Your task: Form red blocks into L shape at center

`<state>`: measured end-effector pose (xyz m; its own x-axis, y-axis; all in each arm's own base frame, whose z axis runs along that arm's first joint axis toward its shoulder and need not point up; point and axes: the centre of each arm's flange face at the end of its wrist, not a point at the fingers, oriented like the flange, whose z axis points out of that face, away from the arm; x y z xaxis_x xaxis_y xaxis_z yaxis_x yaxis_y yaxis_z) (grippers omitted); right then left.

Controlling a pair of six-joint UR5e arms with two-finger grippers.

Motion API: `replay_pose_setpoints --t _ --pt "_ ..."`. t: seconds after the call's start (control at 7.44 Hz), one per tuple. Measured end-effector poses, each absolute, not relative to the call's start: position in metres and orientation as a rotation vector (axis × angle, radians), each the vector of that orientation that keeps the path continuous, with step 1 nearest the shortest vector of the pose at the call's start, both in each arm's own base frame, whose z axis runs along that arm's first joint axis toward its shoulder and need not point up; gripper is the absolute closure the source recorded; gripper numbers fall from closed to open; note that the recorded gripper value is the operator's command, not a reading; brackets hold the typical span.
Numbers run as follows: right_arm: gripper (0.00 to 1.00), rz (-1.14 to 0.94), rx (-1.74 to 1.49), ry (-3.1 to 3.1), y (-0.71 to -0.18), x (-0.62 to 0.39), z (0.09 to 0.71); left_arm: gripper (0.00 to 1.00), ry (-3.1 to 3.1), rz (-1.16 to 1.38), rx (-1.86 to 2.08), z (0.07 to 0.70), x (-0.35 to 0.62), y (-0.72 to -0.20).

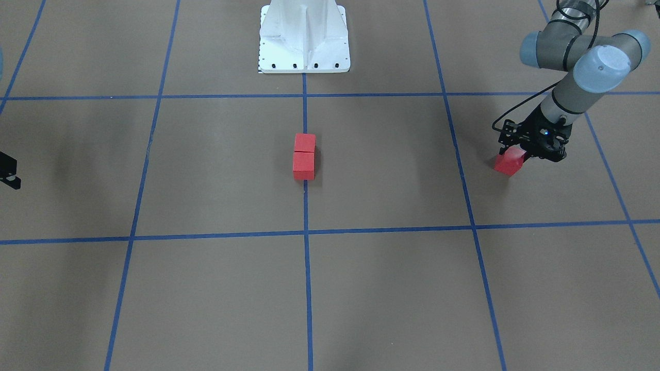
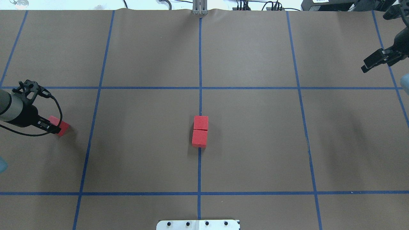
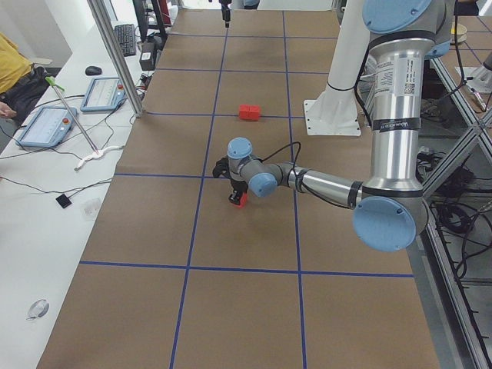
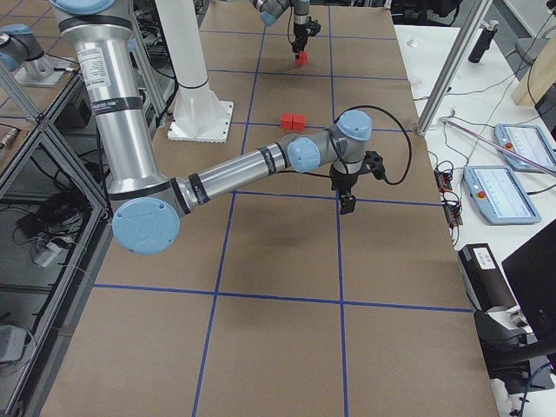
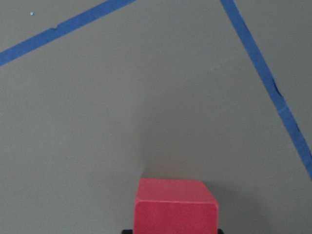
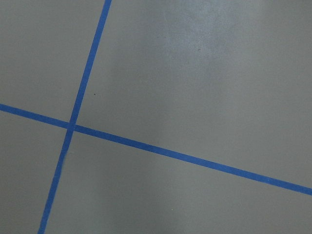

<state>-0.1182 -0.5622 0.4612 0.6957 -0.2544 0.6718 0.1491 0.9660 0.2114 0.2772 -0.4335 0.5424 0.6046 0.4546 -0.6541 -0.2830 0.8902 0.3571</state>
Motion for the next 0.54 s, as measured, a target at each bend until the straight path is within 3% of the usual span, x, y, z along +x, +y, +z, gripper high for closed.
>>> replay_pose_setpoints --t 0.54 --pt "0.00 -0.222 0.149 -0.769 -0.563 -0.111 0.463 1.00 0.884 0.480 0.323 0.477 0.294 -0.443"
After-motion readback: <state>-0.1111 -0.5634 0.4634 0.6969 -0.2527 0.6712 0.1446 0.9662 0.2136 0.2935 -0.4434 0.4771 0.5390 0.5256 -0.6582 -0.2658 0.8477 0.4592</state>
